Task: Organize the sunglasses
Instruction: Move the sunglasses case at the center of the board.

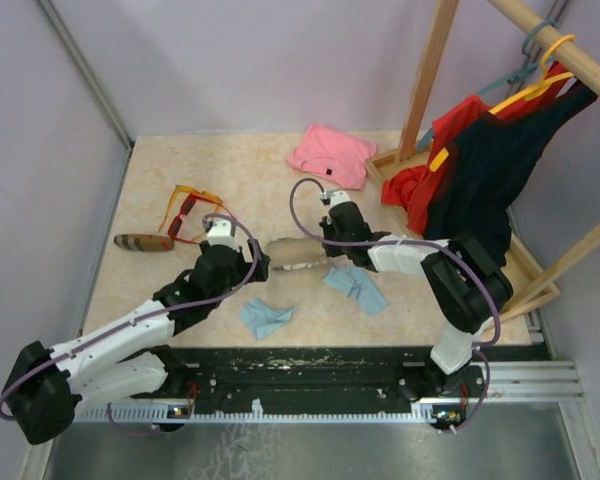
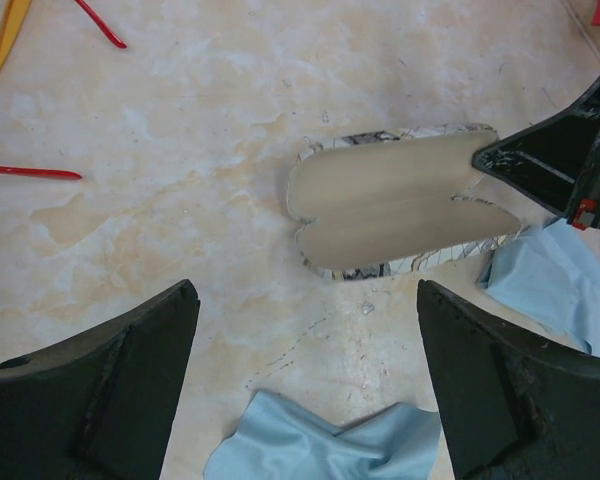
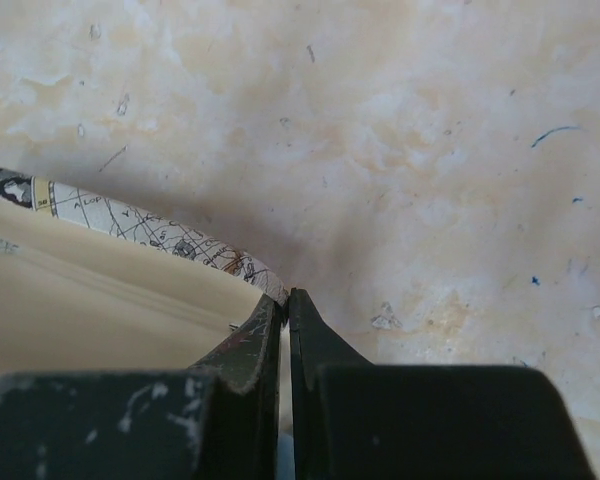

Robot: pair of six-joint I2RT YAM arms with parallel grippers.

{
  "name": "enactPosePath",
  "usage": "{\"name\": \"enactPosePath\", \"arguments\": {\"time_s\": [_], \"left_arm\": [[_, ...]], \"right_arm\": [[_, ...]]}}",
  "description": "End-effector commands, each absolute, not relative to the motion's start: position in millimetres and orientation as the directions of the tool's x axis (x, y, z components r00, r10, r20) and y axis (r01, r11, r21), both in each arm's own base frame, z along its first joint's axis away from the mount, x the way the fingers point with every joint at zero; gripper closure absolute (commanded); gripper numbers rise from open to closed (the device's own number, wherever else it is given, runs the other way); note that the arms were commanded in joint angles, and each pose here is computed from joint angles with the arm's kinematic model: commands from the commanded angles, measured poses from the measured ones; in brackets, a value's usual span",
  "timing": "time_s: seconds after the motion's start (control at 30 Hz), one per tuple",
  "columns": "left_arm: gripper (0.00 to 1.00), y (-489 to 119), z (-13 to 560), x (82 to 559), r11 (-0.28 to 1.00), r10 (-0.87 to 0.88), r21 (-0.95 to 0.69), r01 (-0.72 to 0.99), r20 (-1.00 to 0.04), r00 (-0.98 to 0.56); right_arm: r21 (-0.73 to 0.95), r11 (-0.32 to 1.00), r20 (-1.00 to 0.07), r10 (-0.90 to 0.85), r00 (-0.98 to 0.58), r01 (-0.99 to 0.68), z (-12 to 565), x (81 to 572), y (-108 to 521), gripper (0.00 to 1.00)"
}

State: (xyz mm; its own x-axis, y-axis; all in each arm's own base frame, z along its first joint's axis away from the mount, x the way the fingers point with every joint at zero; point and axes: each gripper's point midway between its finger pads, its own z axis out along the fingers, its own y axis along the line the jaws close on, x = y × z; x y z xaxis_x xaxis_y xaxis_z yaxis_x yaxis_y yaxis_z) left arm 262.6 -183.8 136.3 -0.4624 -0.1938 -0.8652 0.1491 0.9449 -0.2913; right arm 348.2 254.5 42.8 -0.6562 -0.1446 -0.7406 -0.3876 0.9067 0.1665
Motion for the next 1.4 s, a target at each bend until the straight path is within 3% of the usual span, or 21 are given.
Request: {"name": "enactPosePath", "arguments": {"time_s": [0.0,0.53,0.93,1.2,1.37], "left_arm": [[0.04,-175,150,269,0.955,-0.215,-0.282,0.091,-0.872,-0.441],[0.03,-165,151,269,0.960,-0.221,-0.273,0.056,-0.869,-0.442],[0.01,-161,150,272,0.962,-0.228,-0.272,0.033,-0.860,-0.456],[0.00,-162,164,290,0.966,-0.202,-0.257,0.036,-0.833,-0.514],[0.01,-168,172,306,0.964,-0.184,-0.259,0.056,-0.804,-0.565]], "right_arm": [[0.181,0.923,-0.842,-0.033,-0.538,-0.339,85,386,256,1.00],[0.176,0.925,-0.850,-0.029,-0.525,-0.335,83,426,259,0.96],[0.179,0.920,-0.868,-0.020,-0.496,-0.349,111,414,252,0.61],[0.215,0.920,-0.902,0.058,-0.429,-0.328,165,386,230,0.49],[0.280,0.929,-0.873,0.142,-0.466,-0.241,171,363,209,0.46]]}}
